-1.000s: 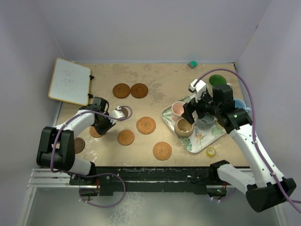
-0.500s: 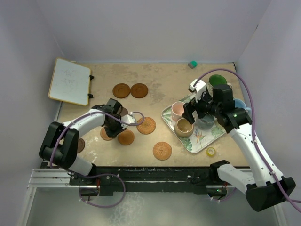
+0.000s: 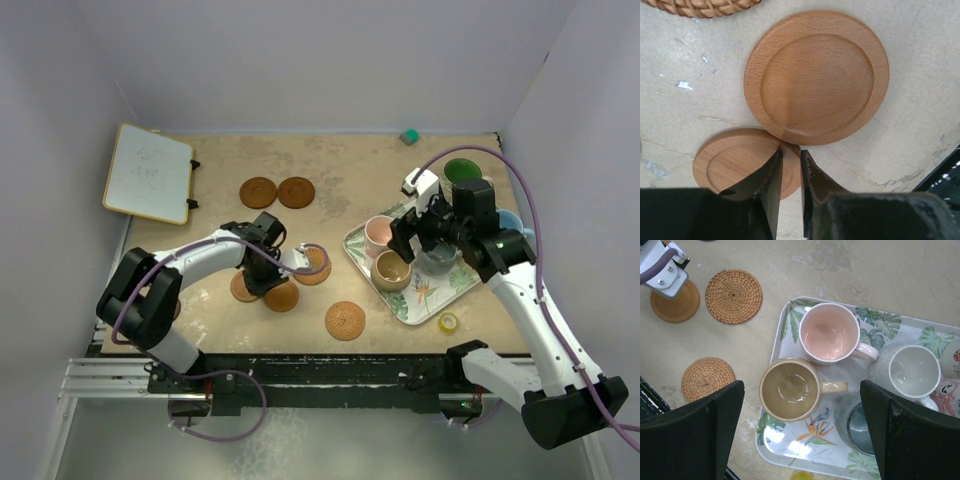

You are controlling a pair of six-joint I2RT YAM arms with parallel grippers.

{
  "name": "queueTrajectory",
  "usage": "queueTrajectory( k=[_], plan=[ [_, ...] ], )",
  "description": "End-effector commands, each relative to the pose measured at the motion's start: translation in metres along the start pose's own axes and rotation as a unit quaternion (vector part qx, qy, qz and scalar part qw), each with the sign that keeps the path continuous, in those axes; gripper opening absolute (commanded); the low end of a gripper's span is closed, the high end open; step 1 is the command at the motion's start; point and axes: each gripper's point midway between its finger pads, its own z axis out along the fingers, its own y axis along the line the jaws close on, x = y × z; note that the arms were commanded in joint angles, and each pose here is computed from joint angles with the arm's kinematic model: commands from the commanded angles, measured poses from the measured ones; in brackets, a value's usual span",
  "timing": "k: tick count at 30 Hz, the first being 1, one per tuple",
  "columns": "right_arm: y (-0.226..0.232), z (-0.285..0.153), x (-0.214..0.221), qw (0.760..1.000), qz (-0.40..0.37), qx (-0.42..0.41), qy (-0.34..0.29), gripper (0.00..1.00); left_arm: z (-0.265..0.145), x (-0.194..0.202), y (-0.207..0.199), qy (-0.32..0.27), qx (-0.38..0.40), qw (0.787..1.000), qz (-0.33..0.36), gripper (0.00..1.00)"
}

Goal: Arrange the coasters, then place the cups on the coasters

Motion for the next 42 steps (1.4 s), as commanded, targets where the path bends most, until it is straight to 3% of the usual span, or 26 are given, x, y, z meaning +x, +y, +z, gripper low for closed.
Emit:
queueTrajectory(
  k=[1,7,15,26,31,42],
  plan=[
    [-0.008,0.0,-0.005,1.0,-0.01,0.016,-0.011,1.0,0.002,-0.027,-0.014,-0.053,0.038,0.998,0.006,0.22],
    [-0.012,-0.001,-0.004,1.0,-0.009,0.023,-0.01,1.0,-0.019,-0.041,0.0,-0.089,-0.014,0.996,0.016,0.34],
    [-0.02,-0.006,-0.003,0.999,0.0,0.034,-0.013,1.0,-0.051,-0.061,0.025,-0.132,-0.081,0.988,0.015,0.41],
    [-0.02,-0.005,-0.001,1.0,0.0,0.028,-0.01,1.0,-0.099,-0.065,0.111,-0.217,-0.173,0.957,-0.086,0.46],
    [-0.02,-0.007,-0.002,0.999,-0.001,0.03,-0.012,1.0,-0.111,-0.071,0.132,-0.246,-0.211,0.939,-0.114,0.49],
    [-0.02,-0.01,-0.001,0.999,-0.006,0.033,-0.012,1.0,-0.092,-0.103,0.108,-0.264,-0.138,0.953,-0.06,0.53]
  ],
)
